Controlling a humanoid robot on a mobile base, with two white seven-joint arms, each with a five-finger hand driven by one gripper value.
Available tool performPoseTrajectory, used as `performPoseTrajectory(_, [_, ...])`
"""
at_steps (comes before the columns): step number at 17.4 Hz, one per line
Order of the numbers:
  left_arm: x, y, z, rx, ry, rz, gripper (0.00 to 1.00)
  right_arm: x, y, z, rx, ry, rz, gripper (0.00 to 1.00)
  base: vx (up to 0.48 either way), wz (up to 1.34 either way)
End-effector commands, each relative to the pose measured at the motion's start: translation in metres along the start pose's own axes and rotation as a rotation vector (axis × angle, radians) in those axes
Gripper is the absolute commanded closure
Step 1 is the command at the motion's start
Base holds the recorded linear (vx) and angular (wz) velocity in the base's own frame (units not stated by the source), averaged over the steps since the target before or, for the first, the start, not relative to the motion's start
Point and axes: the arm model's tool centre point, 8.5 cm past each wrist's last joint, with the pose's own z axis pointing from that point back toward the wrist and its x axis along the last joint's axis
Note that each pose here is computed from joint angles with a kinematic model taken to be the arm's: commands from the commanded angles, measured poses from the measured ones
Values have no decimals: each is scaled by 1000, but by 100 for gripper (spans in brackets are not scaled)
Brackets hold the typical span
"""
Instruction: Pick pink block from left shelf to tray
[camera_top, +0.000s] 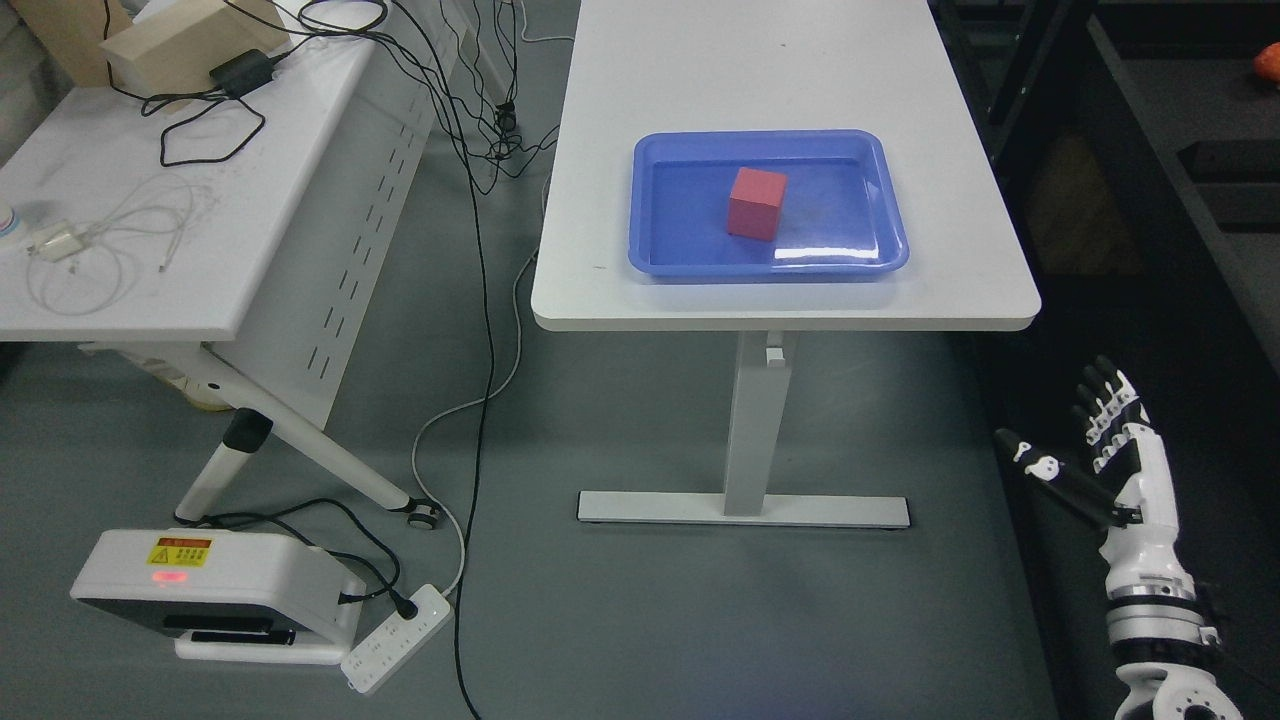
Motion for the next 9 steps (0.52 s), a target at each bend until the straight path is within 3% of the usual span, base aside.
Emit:
performPoseTrajectory(1, [20,11,-1,16,-39,-5,0,-2,6,0,34,16,6,0,-160,31])
performPoseTrajectory(9, [20,11,-1,16,-39,-5,0,-2,10,-1,61,14,5,0,-145,81])
